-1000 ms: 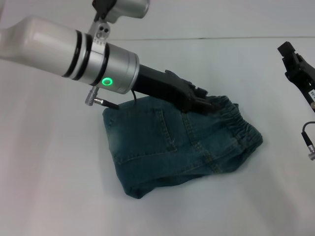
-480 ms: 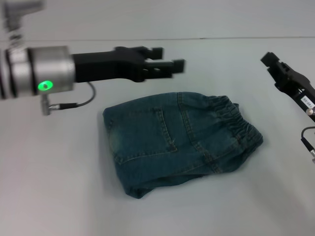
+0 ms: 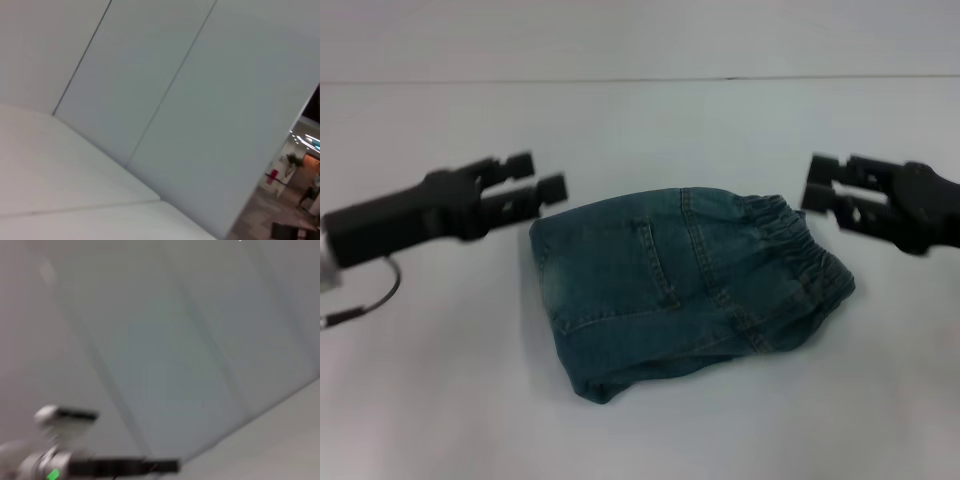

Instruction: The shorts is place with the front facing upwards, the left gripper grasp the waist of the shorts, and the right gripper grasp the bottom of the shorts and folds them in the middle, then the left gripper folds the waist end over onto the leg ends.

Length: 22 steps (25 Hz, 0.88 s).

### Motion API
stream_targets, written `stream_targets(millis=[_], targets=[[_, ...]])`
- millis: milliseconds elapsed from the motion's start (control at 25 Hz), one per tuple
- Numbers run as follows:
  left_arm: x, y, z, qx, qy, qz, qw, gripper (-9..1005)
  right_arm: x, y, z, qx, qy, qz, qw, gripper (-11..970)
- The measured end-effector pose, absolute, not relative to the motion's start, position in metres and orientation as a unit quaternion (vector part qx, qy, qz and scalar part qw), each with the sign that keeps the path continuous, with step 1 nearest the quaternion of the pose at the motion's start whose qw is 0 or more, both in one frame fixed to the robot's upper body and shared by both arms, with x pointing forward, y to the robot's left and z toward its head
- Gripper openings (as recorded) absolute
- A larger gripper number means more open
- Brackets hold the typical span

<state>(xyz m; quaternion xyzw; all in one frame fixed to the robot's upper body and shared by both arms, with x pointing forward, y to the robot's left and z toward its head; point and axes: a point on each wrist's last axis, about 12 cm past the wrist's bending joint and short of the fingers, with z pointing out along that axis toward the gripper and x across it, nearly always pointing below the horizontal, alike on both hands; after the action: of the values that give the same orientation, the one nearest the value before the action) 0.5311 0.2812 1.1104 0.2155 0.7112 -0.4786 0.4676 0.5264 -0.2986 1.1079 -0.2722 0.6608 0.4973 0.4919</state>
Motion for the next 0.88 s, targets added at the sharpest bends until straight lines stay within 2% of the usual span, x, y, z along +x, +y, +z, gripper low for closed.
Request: stream_targets(millis=[80, 280, 520, 880], targets=[[0.52, 0.289, 1.106, 0.223, 0.713, -0.482, 0.457, 864, 0.523, -0.306, 1.12, -0.305, 0.676, 0.497, 0.451, 529], [0.489, 0.308, 1.102, 0.25, 0.721, -0.494, 0.417, 863, 0.51, -0.323, 1.124, -0.323, 0.731, 0.475, 0.368, 748], [0.473, 0.318, 1.097, 0.258, 0.744, -0.475, 0.392, 862, 0.497, -0.337, 1.114, -0.311, 0.75, 0.458, 0.362, 786], [0.474, 0.318, 1.089, 0.248, 0.769, -0.445, 0.385, 861, 0.496, -0.34, 1.104, -0.302, 0.765, 0.434, 0.367, 779]])
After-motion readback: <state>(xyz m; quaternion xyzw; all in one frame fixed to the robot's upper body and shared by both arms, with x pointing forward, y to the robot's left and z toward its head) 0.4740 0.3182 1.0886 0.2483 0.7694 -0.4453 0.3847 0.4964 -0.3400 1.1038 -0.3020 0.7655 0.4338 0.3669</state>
